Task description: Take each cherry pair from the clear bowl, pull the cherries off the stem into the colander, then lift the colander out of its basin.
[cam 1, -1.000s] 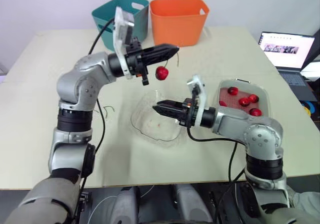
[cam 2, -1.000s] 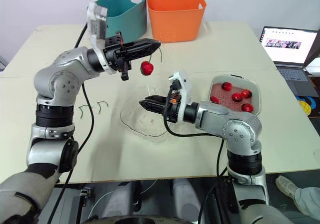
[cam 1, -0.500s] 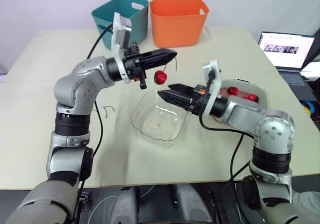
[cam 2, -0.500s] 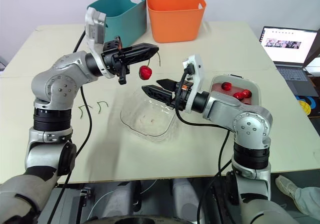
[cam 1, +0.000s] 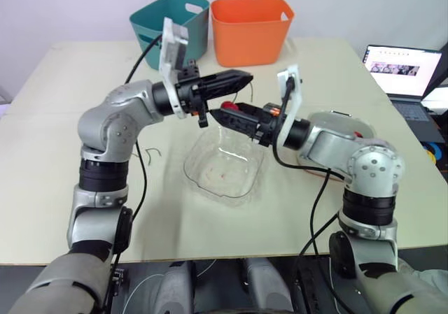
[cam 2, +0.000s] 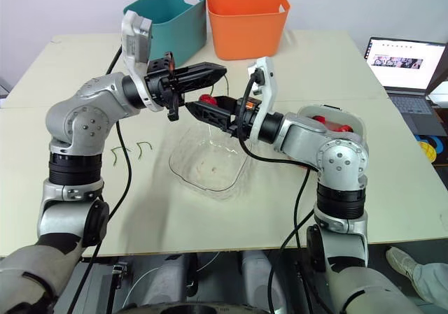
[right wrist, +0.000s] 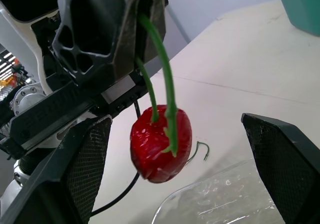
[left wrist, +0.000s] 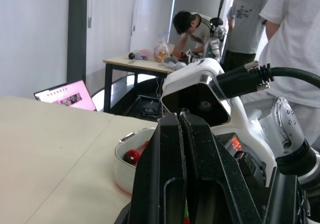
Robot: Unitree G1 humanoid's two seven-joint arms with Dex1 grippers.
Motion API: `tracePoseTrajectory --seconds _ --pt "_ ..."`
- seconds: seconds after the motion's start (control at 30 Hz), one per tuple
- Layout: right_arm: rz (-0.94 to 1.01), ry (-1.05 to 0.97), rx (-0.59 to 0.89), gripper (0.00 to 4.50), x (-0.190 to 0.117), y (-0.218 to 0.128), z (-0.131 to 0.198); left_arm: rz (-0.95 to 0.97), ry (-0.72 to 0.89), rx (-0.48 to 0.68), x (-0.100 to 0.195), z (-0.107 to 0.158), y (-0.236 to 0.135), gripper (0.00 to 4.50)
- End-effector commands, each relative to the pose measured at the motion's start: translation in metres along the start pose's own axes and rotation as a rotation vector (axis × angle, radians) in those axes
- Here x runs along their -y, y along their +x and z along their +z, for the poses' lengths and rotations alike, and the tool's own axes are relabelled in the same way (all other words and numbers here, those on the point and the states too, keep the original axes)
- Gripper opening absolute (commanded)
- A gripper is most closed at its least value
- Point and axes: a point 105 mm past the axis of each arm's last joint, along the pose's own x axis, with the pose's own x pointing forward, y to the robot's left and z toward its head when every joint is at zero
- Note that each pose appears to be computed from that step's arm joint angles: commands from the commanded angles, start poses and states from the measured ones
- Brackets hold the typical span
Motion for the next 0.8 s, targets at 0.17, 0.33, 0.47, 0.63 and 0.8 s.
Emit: tracePoseTrajectory --seconds 0.17,0.33,0.47,0.63,0.8 --pt "0.042 -0.028 0.037 2.5 -0.011 0.005 0.009 -0.026 0.029 0.017 0.007 0.008 0.002 0.0" --pt "0.046 -0.031 0.028 0.83 -0.012 0.004 0.007 -0.021 0.033 0.016 0.006 0.008 0.001 0.0" --pt "0.045 -0.036 0.02 0.8 -0.012 0.003 0.004 -0.017 0.038 0.016 0.004 0.01 0.001 0.0" --pt "0.044 -0.044 -0.055 0.8 -0.013 0.001 -0.016 0.012 0.071 0.037 -0.004 0.019 0.001 0.0" --pt "0.04 -0.04 -0.086 0.8 -0.014 0.0 -0.028 0.013 0.072 0.043 -0.005 0.022 0.001 0.0"
